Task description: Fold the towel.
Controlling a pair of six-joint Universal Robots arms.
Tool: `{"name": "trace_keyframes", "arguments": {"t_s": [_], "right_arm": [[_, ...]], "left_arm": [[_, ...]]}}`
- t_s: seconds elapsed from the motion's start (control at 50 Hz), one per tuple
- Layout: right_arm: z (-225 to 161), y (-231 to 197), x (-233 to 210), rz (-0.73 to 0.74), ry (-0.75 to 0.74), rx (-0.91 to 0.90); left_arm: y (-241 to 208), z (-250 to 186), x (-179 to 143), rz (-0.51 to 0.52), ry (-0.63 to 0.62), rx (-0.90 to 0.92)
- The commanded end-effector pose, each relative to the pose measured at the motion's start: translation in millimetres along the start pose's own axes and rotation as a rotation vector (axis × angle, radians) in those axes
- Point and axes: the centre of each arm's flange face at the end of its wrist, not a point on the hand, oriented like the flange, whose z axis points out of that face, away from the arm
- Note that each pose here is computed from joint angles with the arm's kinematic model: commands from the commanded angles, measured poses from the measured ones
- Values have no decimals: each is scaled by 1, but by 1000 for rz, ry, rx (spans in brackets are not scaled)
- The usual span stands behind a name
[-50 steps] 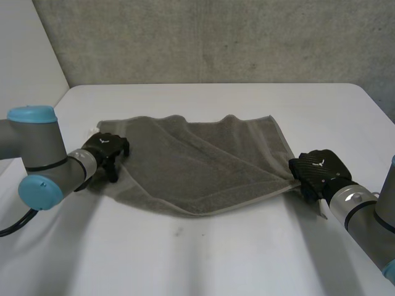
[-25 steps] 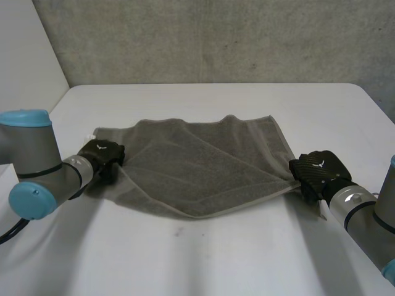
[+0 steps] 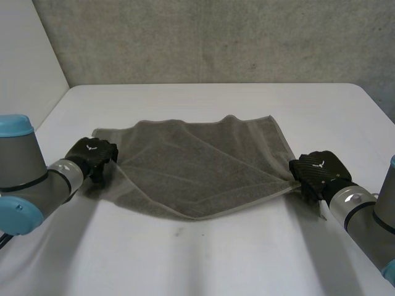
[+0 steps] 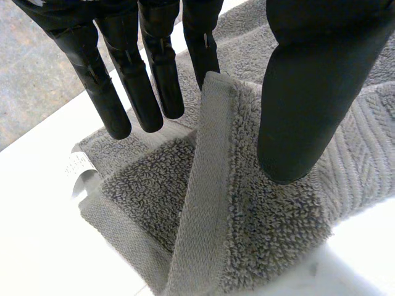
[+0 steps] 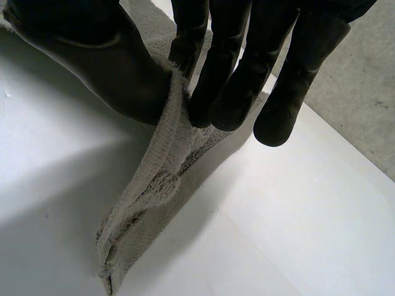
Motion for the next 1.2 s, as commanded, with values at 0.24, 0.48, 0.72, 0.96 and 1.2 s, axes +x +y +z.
{"name": "trace_keyframes", "arguments": {"t_s": [0.24, 0.48, 0.72, 0.96, 1.2], "right_arm": [[0, 0, -1, -5, 0, -2], [0, 1, -1, -5, -2, -2], [-9, -13, 10, -4, 9, -11], [-68, -47, 31, -111, 4, -88], [-109, -72, 34, -221, 73, 3]], "left_arm": [[-4, -13, 4, 1, 2, 9], [2, -26, 12, 2, 2, 35], [-6, -44, -7, -14, -70, 70], [-46, -125, -41, -191, -218, 276], [-43, -169, -46, -274, -205, 314]]}}
